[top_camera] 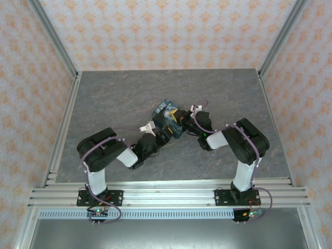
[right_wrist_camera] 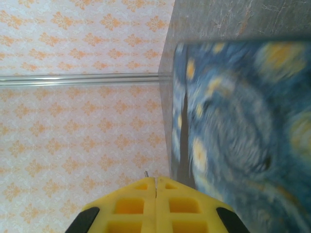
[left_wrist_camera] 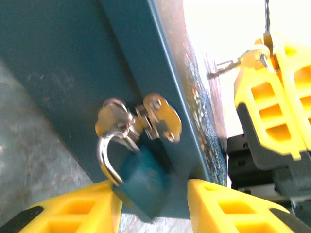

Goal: Unlock a padlock with a key

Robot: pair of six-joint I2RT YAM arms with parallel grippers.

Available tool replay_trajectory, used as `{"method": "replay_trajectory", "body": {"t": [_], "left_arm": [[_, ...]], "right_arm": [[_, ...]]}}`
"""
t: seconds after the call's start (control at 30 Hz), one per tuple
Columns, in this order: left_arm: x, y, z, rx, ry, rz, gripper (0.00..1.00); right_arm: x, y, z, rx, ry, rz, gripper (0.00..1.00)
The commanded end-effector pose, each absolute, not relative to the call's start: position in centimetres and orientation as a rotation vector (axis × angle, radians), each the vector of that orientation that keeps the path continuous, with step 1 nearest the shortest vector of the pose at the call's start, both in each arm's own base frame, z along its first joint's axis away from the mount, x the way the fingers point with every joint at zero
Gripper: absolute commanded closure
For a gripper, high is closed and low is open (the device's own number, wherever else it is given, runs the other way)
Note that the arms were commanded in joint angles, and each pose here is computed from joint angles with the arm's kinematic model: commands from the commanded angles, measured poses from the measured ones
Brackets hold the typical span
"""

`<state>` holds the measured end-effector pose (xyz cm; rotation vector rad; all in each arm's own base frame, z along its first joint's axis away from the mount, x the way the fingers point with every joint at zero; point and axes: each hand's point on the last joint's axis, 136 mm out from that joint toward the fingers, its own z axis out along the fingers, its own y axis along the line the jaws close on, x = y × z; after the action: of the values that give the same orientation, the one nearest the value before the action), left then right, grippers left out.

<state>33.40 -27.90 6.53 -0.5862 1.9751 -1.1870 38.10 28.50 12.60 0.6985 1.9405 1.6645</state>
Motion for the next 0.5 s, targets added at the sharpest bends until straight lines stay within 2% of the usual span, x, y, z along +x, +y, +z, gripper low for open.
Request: {"method": "replay_trajectory", "body": {"t": [0.0,0.3,0.47], "left_arm": [[34.2,-29.7,9.0,-0.49,1.914,-1.295,0.57],[34.4,-28.0,6.4,-0.522,1.954,-1.232,0.52],[34.7,-26.0,7.2,-0.492,1.978,-1.152,0.41]], "right_arm": [[36.8,28.8,7.4,0.81,2.109,1.598,1.0],[36.7,28.8,7.1,0.813,2.115,1.592,1.0],[36.6,28.8,6.8,0.816,2.122,1.585,1.0]]}}
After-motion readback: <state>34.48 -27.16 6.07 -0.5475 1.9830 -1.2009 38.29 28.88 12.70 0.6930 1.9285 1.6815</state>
